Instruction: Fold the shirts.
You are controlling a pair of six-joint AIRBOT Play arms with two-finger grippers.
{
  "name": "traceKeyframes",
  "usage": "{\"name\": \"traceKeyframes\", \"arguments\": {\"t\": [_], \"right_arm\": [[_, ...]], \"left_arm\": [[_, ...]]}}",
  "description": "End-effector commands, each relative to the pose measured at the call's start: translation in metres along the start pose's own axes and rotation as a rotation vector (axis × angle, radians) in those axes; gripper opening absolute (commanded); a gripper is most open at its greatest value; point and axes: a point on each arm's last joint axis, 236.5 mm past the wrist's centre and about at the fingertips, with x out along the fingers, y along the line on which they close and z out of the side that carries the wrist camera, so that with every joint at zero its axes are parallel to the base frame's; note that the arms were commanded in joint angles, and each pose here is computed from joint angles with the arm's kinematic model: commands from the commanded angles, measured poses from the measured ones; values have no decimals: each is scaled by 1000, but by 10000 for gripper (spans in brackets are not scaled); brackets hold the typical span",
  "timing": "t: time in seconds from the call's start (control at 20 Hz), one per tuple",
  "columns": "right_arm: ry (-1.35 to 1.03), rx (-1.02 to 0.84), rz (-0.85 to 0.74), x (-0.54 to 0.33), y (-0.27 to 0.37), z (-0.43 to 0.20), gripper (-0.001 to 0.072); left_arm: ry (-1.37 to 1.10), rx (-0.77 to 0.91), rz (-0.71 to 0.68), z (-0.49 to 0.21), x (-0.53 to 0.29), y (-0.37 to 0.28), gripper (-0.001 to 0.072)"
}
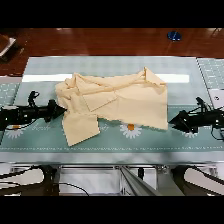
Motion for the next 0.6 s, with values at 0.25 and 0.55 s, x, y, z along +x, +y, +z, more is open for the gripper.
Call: {"name": "traceKeyframes", "arguments": {"t": [0.25, 0.55], "right_arm": [[13, -132, 42, 42, 61, 21, 21], [-431, -588, 157, -165, 246, 88, 26]], "left_arm": [[2, 3, -17, 1, -2, -6, 18], [-394, 350, -470, 89, -159, -241, 18]]}}
